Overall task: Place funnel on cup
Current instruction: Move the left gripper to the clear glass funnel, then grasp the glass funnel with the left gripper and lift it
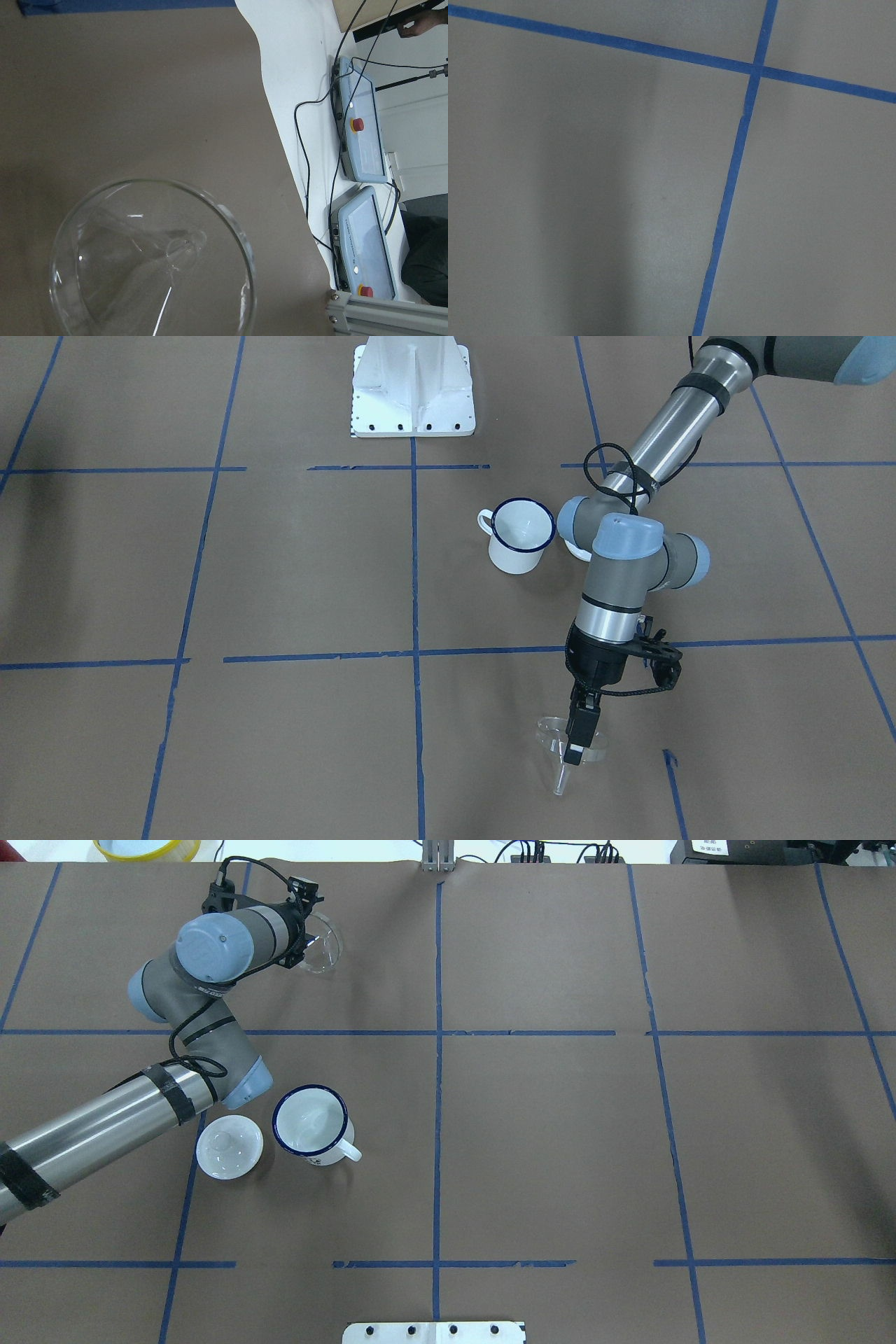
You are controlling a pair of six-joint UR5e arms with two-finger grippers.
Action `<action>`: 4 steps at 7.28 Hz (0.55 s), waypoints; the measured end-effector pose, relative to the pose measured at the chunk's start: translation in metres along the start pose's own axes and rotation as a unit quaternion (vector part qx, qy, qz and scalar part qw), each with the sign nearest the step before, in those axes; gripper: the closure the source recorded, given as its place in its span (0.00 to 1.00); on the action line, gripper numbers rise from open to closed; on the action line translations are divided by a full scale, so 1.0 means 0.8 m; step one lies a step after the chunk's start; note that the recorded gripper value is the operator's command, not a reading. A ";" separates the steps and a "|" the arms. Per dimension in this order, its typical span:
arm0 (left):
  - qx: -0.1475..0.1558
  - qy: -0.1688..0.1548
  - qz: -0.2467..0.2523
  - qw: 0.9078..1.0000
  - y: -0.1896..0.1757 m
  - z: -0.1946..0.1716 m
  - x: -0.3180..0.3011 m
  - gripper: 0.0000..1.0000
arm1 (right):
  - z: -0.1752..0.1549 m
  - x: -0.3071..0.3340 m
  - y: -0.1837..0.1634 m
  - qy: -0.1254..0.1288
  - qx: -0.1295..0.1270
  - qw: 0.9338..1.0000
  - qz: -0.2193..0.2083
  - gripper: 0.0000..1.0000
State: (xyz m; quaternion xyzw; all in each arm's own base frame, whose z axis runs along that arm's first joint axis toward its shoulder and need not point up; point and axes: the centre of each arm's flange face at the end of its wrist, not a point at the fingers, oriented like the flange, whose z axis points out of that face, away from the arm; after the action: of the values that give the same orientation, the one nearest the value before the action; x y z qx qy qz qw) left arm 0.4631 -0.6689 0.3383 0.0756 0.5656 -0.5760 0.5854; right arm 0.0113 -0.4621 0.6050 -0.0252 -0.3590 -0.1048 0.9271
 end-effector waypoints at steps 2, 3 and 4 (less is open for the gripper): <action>0.010 0.000 -0.002 1.000 -0.018 0.004 0.005 0.82 | 0.000 0.000 0.000 0.000 0.000 1.000 0.000 0.00; 0.011 0.001 -0.003 1.000 -0.021 0.004 0.007 1.00 | 0.000 0.000 0.000 0.000 0.000 1.000 0.000 0.00; 0.010 0.001 -0.002 1.000 -0.020 0.004 0.009 1.00 | 0.000 0.000 0.000 0.000 0.000 1.000 0.000 0.00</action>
State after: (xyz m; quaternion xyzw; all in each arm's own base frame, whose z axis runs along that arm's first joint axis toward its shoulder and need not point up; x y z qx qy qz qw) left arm 0.4505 -0.6808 0.3434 0.0816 0.5605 -0.5828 0.5827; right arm 0.0113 -0.4621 0.6050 -0.0252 -0.3590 -0.1048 0.9271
